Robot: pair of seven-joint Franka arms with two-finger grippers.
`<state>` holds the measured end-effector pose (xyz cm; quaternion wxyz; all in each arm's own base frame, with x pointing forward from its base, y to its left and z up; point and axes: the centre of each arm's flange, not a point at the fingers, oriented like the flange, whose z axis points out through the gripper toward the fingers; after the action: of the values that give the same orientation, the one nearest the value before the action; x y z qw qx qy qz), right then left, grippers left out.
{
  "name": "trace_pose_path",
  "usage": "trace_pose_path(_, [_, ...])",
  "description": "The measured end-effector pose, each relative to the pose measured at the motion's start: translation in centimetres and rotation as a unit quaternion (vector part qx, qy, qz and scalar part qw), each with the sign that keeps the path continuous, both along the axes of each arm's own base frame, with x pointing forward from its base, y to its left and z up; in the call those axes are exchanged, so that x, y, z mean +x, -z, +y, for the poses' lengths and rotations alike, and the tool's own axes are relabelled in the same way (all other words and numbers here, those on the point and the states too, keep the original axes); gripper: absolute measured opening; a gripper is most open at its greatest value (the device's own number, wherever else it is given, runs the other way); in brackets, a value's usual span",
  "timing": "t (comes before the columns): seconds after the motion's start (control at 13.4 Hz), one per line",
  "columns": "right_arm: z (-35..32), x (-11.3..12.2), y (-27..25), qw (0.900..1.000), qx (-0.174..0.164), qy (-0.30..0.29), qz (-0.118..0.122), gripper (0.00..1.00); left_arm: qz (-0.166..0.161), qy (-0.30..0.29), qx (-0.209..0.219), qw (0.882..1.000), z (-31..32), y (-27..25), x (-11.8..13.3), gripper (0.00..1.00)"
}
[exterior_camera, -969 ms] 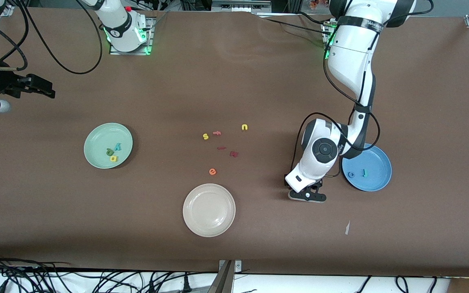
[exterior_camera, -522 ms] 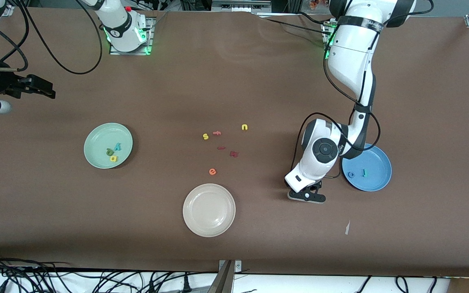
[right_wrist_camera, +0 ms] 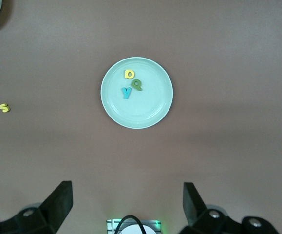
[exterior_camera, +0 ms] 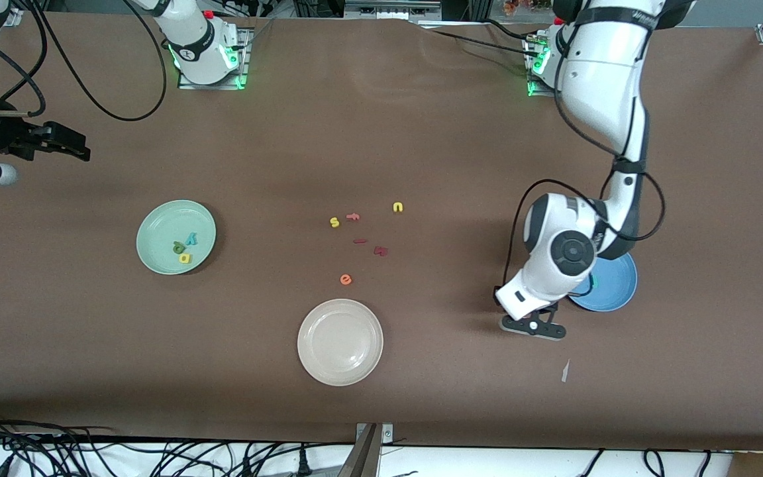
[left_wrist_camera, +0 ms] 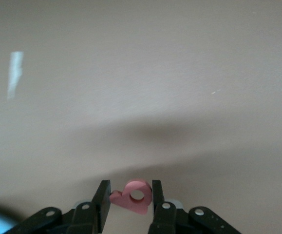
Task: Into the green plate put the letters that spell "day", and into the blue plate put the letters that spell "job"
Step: 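Lower the pink b onto the blue plate and open the left gripper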
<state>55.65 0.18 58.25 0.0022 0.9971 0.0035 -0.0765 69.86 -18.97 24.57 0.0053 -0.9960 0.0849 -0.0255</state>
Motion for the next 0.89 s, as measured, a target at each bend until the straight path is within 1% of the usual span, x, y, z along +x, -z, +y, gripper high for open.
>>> trace_pose_path(0.15, [0.0, 0.0, 0.0, 1.000, 0.000, 0.000, 0.000, 1.00, 0.012, -0.003, -0.004, 1.000, 4.1, -2.1, -0.2, 0.38])
trace_pose_path(0.3, [0.0, 0.0, 0.0, 1.000, 0.000, 0.000, 0.000, 1.00, 0.025, 0.006, -0.009, 1.000, 9.5, -3.0, -1.1, 0.38])
trace_pose_path(0.45, [0.0, 0.0, 0.0, 1.000, 0.000, 0.000, 0.000, 1.00, 0.042, 0.009, -0.016, 0.999, 14.5, -3.1, -3.0, 0.38])
trace_pose_path(0.52, [0.0, 0.0, 0.0, 1.000, 0.000, 0.000, 0.000, 1.00, 0.051, 0.006, -0.020, 0.998, 16.0, -2.8, -4.1, 0.39])
trace_pose_path(0.6, [0.0, 0.0, 0.0, 1.000, 0.000, 0.000, 0.000, 1.00, 0.060, 0.000, -0.023, 0.998, 16.9, -2.6, -5.1, 0.41])
trace_pose_path(0.67, [0.0, 0.0, 0.0, 1.000, 0.000, 0.000, 0.000, 1.00, 0.065, -0.001, -0.024, 0.998, 17.0, -2.4, -5.7, 0.41])
trace_pose_path(0.75, [0.0, 0.0, 0.0, 1.000, 0.000, 0.000, 0.000, 1.00, 0.066, 0.000, -0.026, 0.997, 16.7, -2.3, -6.0, 0.49])
trace_pose_path(0.89, [0.0, 0.0, 0.0, 1.000, 0.000, 0.001, 0.000, 1.00, 0.064, 0.004, -0.029, 0.997, 16.2, -2.8, -6.2, 0.67])
